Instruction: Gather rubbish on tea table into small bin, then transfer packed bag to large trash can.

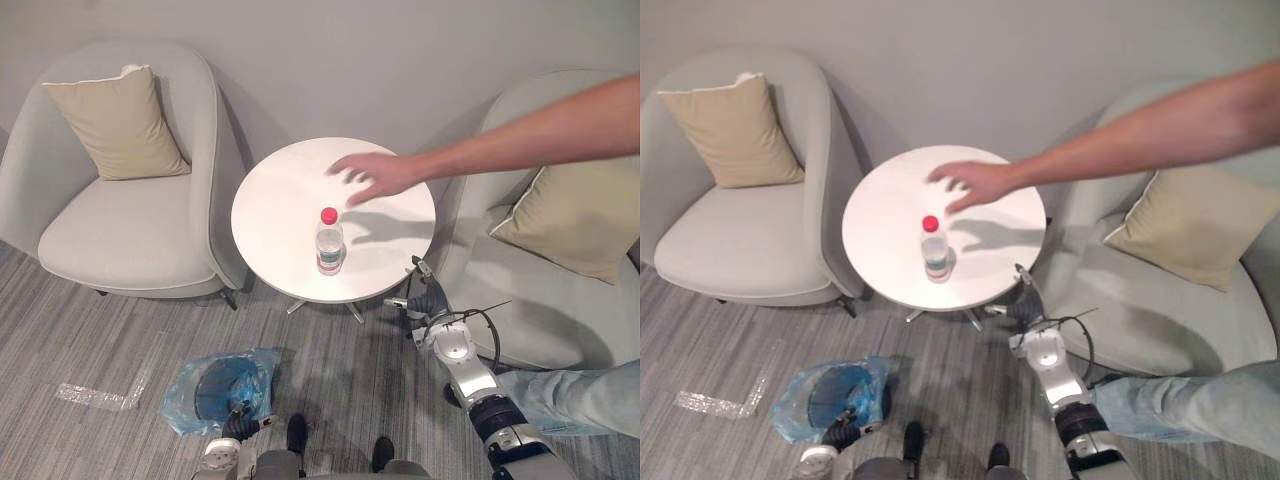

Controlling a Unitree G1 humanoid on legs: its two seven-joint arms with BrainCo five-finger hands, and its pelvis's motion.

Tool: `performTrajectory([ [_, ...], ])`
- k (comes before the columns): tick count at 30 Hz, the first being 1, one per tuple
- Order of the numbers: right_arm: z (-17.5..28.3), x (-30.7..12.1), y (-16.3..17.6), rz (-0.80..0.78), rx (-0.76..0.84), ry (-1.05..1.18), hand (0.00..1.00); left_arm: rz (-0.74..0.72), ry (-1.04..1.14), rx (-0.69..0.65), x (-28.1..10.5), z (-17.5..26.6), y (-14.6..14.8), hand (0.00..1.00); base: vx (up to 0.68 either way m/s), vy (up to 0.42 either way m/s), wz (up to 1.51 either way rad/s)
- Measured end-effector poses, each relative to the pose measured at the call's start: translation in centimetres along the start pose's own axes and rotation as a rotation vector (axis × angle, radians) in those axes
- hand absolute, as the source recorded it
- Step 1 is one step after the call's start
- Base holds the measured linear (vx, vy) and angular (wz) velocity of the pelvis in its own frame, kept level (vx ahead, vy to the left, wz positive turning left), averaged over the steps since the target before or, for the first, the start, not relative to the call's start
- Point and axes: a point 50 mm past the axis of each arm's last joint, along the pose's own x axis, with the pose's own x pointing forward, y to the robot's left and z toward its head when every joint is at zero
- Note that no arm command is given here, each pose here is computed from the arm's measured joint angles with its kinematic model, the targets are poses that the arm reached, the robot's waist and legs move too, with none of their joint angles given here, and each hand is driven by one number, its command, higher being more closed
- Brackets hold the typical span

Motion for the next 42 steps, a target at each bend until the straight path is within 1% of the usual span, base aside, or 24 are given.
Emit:
performTrajectory([
  [4, 0.0, 0.1, -0.3, 0.005, -0.023, -0.005, 0.0, -0.007, -0.004, 0.017, 0.0, 0.1, -0.1, 0.0, 0.0, 0.0, 0.0],
  [7, 0.6, 0.3, 0.1, 0.034, -0.047, -0.028, 0.0, -0.008, -0.006, 0.023, 0.0, 0.1, 0.0, 0.0, 0.0, 0.0, 0.0],
  [10, 2.0, 1.1, 0.3, 0.071, -0.116, -0.086, 0.0, -0.011, -0.02, 0.026, 0.0, 0.3, -0.1, 0.0, -0.03, 0.0, 0.05],
  [18, 5.4, 3.3, 0.1, 0.061, -0.142, -0.181, 0.0, -0.015, -0.084, 0.02, 0.2, 1.7, -0.2, 0.0, -0.03, -0.007, 0.16],
  [25, 8.2, 5.4, -1.3, -0.005, -0.076, -0.215, 0.0, -0.006, -0.14, -0.018, 0.4, 3.2, 0.0, 0.0, -0.01, -0.001, 0.24],
  [28, 10.1, 6.4, -2.1, -0.048, -0.023, -0.242, 0.0, 0.01, -0.155, -0.032, 0.4, 3.6, 0.6, 0.0, -0.05, 0.011, 0.1],
  [30, 10.9, 6.9, -2.7, -0.074, 0.001, -0.248, 0.0, 0.024, -0.146, -0.026, 0.4, 3.5, 1.1, 0.0, -0.04, 0.005, 0.18],
  [33, 11.7, 7.3, -3.7, -0.113, 0.054, -0.256, 0.0, 0.033, -0.115, -0.033, 0.3, 2.7, 1.4, 0.0, -0.04, 0.007, 0.13],
  [35, 12.2, 7.6, -3.9, -0.12, 0.062, -0.261, 0.0, 0.033, -0.103, -0.033, 0.2, 2.2, 1.4, 0.0, -0.03, 0.005, 0.22],
  [36, 12.9, 7.8, -4.2, -0.128, 0.072, -0.275, 1.0, 0.033, -0.101, -0.036, 0.2, 2.1, 1.4, 0.0, -0.04, -0.001, 0.39],
  [42, 14.8, 8.3, -5.1, -0.184, 0.11, -0.307, 1.0, 0.035, -0.098, -0.054, 0.2, 2.0, 1.2, 0.0, -0.03, -0.006, 0.2],
])
